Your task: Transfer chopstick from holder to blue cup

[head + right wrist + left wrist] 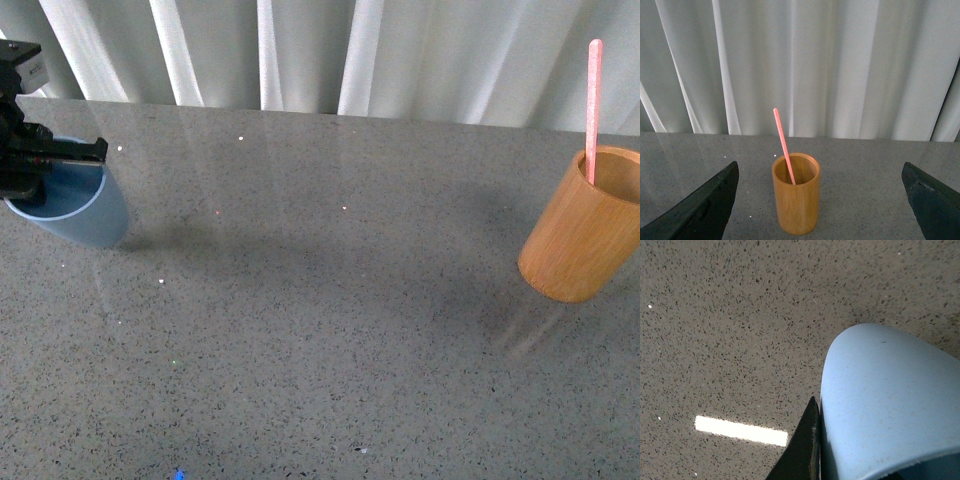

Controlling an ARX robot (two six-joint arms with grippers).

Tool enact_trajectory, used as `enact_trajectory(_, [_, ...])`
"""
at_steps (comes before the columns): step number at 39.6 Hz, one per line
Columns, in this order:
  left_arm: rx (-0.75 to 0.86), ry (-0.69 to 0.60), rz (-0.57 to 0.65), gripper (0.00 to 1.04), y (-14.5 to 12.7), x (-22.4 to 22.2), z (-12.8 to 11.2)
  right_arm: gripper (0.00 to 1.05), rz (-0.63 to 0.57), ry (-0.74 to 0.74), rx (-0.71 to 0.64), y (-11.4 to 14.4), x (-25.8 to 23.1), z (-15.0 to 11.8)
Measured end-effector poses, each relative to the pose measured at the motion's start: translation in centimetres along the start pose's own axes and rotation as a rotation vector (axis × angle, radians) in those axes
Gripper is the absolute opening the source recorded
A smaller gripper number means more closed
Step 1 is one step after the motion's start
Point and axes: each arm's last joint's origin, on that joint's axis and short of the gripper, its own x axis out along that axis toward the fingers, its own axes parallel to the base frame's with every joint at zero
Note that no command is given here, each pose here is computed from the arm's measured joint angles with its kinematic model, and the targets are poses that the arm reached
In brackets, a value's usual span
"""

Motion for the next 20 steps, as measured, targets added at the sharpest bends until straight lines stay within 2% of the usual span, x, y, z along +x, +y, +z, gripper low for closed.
enact_trajectory(11, [0.062,-0.058,-0.068,0.03,-1.9,-3.1,0.7,0.95,0.000,0.000,0.000,0.0,0.0,0.0])
enact_trajectory(20, [0.169,-0.130,-0.184,0.03,-6.2,-7.8,0.9,0.95,0.000,0.000,0.000,0.0,0.0,0.0])
